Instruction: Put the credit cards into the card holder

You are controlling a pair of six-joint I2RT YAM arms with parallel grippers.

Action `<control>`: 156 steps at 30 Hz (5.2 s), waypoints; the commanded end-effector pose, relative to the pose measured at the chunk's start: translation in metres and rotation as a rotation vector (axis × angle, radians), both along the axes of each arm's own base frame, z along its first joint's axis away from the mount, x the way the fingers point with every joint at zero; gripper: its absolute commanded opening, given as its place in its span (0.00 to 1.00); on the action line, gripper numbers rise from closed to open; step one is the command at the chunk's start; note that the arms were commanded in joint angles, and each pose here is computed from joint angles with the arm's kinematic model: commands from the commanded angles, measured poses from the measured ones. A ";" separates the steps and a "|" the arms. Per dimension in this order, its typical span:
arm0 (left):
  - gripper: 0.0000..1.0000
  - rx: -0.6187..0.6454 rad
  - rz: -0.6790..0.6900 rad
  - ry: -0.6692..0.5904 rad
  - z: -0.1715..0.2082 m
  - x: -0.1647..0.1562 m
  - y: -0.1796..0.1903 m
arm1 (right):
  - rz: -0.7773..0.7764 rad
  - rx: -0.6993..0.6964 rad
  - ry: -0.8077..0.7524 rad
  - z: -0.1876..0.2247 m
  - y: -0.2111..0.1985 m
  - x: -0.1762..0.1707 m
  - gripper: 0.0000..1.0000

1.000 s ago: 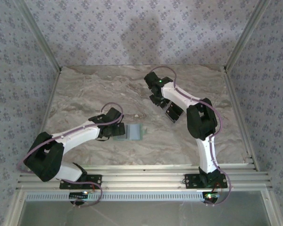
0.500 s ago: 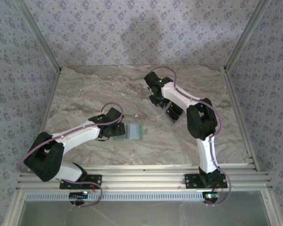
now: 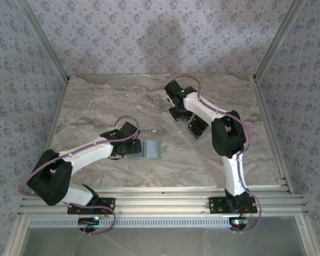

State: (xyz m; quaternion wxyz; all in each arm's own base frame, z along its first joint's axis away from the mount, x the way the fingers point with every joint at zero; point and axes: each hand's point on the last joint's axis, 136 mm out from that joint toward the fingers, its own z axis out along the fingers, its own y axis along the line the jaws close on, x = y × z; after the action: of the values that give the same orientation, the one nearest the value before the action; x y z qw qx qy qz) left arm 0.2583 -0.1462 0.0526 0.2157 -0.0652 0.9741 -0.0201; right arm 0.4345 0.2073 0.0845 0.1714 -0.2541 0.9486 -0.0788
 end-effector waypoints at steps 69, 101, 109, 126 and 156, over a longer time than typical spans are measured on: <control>0.99 0.211 -0.002 0.061 -0.025 -0.014 0.031 | -0.270 1.122 0.125 -0.014 0.147 -0.174 0.00; 0.99 0.205 0.004 0.066 -0.029 -0.020 0.034 | -0.299 1.138 0.149 -0.045 0.157 -0.178 0.00; 0.99 0.207 0.004 0.070 -0.031 -0.021 0.034 | -0.319 1.155 0.177 -0.053 0.160 -0.179 0.00; 0.99 0.215 0.010 0.069 -0.030 -0.022 0.037 | -0.356 1.177 0.187 -0.057 0.151 -0.177 0.00; 1.00 0.291 0.088 0.108 -0.035 -0.031 0.056 | -0.298 1.252 0.206 -0.035 0.154 -0.168 0.00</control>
State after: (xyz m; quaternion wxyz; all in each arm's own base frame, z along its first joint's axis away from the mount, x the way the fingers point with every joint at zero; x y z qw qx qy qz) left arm 0.2513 -0.1129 0.0317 0.2193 -0.0893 0.9685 0.0766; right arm 0.2673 0.3581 0.0408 0.1847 0.0349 0.8566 0.4804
